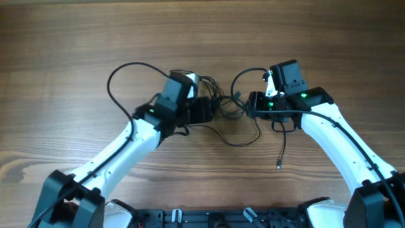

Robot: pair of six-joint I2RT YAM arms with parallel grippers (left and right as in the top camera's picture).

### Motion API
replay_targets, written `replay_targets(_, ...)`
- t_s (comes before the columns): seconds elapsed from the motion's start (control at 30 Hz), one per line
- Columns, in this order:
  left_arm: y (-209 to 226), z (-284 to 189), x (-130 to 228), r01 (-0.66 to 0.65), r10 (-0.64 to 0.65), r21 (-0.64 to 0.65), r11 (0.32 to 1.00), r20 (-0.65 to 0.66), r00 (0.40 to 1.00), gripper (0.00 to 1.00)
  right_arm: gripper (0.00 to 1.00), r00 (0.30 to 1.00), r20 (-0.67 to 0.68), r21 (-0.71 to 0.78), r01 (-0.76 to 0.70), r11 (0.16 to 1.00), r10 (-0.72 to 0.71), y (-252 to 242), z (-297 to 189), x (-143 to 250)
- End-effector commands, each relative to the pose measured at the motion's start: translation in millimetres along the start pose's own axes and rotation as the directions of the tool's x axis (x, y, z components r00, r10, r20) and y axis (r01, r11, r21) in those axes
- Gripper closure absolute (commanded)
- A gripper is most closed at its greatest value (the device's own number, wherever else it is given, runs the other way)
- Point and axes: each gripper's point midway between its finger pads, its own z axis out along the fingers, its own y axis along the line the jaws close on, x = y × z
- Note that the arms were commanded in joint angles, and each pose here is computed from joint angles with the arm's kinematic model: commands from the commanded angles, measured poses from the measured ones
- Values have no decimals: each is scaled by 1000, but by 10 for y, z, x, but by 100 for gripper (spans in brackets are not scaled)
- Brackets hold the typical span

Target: Untangle cables

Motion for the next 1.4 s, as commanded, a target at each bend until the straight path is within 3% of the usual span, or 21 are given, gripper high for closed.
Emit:
replay_targets(0.0,490,152,-148,60,-22,-282,958,138,990,38,35,1000,-15,-19,20,1000,-20,40,20,7)
replay_targets(0.2,649,517,-301,73,-14,-300,951,193,981,36,35,1000,-16,-18,20,1000,-20,39,20,10)
replay_targets(0.3,709,634,-460,83,4,-313,946,268,963,40,35,1000,-20,-19,18,1000,-19,39,20,19)
replay_targets(0.37,720,699,-505,86,6,-305,948,288,958,53,35,999,-26,-33,18,999,-19,63,19,30)
replay_targets(0.47,673,716,-570,85,8,-283,955,313,950,96,35,999,-34,-60,19,998,-21,109,17,42)
replay_targets(0.57,413,598,-595,51,6,-185,981,295,955,96,34,999,-16,-76,26,997,-28,144,16,-3)
replay_targets(0.63,-74,324,-616,-47,48,-8,999,273,961,96,34,999,22,-94,41,995,-39,194,12,-95)
replay_targets(0.7,-453,16,-617,-104,62,137,985,276,959,96,34,995,36,-181,94,979,-89,361,-13,-126)
replay_targets(0.77,-804,-369,-564,-166,87,271,948,280,956,96,34,974,40,-344,224,912,-224,644,-91,-41)
replay_targets(0.87,-949,-608,-452,-189,103,334,923,259,960,96,35,960,55,-394,272,878,-273,733,-128,-14)
replay_targets(0.9,-973,-598,-342,-180,110,363,914,206,972,96,38,965,63,-398,257,881,-253,752,-134,-51)
replay_targets(1.0,-979,-583,-213,-165,117,388,907,144,983,96,68,967,85,-401,253,881,-239,777,-143,-115)
replay_targets(1.13,-1061,-617,-124,-170,137,441,881,106,985,96,69,974,84,-403,227,887,-211,786,-147,-140)
replay_targets(1.17,-1074,-624,-107,-170,140,450,877,98,985,96,80,974,85,-400,228,888,-212,781,-145,-141)
replay_targets(1.2,-1092,-632,-85,-170,145,462,870,89,985,96,96,980,81,-339,198,920,-181,672,-100,-172)
replay_targets(1.27,-1020,-601,-25,-147,137,442,885,53,989,96,96,996,79,-67,37,997,-32,162,8,-223)
replay_targets(1.33,-673,-516,149,-129,150,339,932,-37,988,96,96,976,168,319,-186,929,137,-593,-95,-186)
replay_targets(1.37,-504,-492,192,-118,141,280,953,-64,988,96,96,969,193,384,-216,897,151,-725,-148,-172)
